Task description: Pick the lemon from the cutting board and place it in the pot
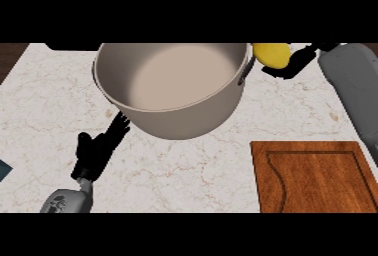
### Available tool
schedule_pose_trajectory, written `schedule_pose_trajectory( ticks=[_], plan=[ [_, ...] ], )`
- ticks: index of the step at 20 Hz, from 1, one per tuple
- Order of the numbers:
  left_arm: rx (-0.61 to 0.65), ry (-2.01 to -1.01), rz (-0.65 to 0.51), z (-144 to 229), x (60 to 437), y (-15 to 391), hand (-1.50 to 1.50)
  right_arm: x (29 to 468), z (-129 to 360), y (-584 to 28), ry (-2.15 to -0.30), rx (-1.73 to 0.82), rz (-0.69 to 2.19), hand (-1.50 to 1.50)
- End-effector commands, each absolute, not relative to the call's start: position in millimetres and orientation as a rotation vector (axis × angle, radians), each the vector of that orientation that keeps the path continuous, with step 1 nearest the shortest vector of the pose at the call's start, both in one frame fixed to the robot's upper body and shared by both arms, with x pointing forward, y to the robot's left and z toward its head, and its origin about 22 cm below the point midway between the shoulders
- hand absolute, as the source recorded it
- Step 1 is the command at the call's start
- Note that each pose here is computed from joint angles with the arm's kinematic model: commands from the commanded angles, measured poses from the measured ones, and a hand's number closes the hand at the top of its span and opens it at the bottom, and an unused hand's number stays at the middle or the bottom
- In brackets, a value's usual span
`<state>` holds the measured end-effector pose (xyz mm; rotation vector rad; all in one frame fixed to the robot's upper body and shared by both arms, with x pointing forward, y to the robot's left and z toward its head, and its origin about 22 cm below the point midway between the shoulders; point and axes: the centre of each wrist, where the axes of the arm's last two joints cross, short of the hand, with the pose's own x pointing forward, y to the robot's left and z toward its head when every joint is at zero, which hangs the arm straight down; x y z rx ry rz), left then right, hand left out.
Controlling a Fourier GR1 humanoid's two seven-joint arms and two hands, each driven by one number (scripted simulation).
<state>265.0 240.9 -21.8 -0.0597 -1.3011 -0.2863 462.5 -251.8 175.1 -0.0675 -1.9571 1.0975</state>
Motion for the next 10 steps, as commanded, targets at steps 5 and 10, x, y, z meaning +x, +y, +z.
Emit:
schedule_pose_trajectory(
  ticks=[5,10],
  plan=[
    [-0.074,-1.286,-0.301,-26,255,232,0.00,466,193,-148,-1.882,-0.156,1.321,1.50],
    [-0.059,-1.286,-0.288,-22,269,240,0.00,463,189,-108,-1.846,-0.211,1.427,1.50]
  ],
)
